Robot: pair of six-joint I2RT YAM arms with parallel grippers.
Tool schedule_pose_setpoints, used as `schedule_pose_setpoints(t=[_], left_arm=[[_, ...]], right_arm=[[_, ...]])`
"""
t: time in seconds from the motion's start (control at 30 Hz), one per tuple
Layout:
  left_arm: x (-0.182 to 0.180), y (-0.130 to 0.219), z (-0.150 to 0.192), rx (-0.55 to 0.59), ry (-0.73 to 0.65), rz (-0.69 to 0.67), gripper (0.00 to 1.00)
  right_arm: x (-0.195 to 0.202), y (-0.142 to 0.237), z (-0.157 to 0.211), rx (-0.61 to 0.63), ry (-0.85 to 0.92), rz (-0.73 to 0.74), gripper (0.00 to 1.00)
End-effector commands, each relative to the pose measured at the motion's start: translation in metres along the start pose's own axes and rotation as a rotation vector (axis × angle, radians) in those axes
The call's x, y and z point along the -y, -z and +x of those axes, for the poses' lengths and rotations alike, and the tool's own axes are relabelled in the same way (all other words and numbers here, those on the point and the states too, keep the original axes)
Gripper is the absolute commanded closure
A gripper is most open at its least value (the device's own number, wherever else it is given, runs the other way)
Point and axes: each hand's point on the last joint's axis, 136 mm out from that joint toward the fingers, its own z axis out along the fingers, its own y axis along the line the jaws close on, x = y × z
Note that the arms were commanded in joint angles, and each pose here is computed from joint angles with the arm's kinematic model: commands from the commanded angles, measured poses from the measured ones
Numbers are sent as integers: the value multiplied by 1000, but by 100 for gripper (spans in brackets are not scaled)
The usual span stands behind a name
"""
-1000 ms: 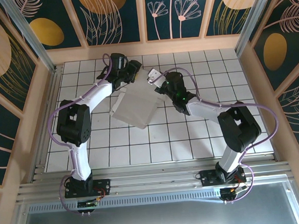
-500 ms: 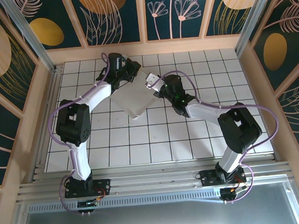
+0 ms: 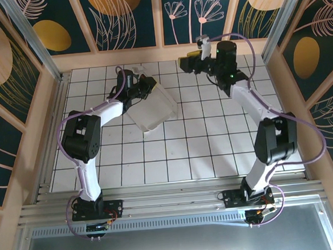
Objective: Fold the paper box
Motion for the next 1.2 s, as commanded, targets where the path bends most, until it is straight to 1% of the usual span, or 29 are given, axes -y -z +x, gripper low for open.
schedule_pose_setpoints(t=[0.0,0.13,0.2,0.27,0.33,0.43,0.63,0.77,0.83,1.0,1.07,1.17], left_arm=[[15,6,1,-6,-56,56,100],[4,1,6,-24,-33,50,100],[0,0,6,-17,-30,39,100],[-5,0,4,-8,-21,17,98],[-10,-1,3,-4,-6,-2,95],[-16,-3,1,-2,12,-17,92],[-19,-5,-1,3,29,-32,86],[-20,-5,-4,17,33,-48,82],[-21,-5,-5,19,34,-56,81],[-27,-5,-6,24,38,-77,81],[-31,-5,-7,32,42,-93,81],[-39,-4,-11,46,40,-127,86]], right_arm=[[-10,-36,65,-232,-346,-145,37],[-1,-65,94,-331,-353,-146,35],[6,-74,108,-370,-360,-129,32],[5,-78,121,-400,-370,-150,31],[1,-80,132,-424,-385,-180,32],[0,-83,145,-450,-385,-187,37],[8,-94,152,-458,-408,-182,37],[16,-104,158,-472,-424,-164,42],[18,-108,159,-483,-424,-157,43],[16,-111,167,-510,-426,-171,38],[16,-111,171,-521,-434,-177,37],[11,-108,177,-534,-441,-195,37]])
